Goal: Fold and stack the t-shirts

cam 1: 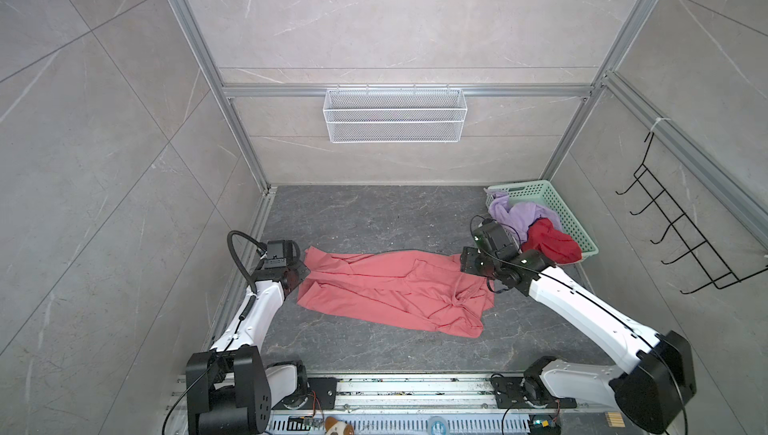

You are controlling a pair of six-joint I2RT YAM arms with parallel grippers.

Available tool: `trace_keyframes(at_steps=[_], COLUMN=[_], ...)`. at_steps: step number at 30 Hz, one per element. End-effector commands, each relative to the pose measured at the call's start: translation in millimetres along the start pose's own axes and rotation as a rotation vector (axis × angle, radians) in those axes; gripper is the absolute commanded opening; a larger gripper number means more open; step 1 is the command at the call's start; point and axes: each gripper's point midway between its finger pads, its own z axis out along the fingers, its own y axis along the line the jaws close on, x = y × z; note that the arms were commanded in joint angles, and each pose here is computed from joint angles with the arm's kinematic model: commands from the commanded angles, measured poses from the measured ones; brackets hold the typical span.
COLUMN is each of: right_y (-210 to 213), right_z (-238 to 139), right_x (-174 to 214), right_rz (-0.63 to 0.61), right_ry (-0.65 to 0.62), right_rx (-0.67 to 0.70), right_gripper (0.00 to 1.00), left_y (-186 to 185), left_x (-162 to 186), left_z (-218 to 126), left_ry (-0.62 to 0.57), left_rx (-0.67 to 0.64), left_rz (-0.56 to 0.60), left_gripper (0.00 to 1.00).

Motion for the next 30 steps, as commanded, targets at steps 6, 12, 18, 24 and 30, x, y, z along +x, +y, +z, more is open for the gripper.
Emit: trace_keyframes(at_steps=[6, 12, 18, 24, 30], right_y=[1.6, -8.5, -15.7, -17.2, -27.4], right_z=[48.2, 80.5, 96.7, 111.0, 97.9], right_x=[21.8, 30.5, 37.1, 36.5, 30.3], right_rz=[0.088, 0.155, 0.203, 0.244, 0.215], right_ry=[0.087, 0.134, 0.163, 0.155, 0.133], right_rx=[0.027, 0.048, 0.053, 0.013, 0.069], right_gripper=[0.64, 0.62, 0.61, 0.28, 0.00], left_y=[-2.6, -2.5, -2.8, -3.7, -5.0], left_x=[-3.8, -2.5, -2.2, -2.3, -1.9], left_z=[1.0, 2.3, 1.5, 1.7, 1.1], left_ry=[-0.022, -0.020, -0.021, -0.022, -0.022], left_rx=[0.018, 0.021, 0.026, 0.031, 0.041], left_rz=[-0.020, -0.017, -0.016, -0.014, -0.018], left_gripper=[0.00, 0.00, 0.00, 0.00, 0.00])
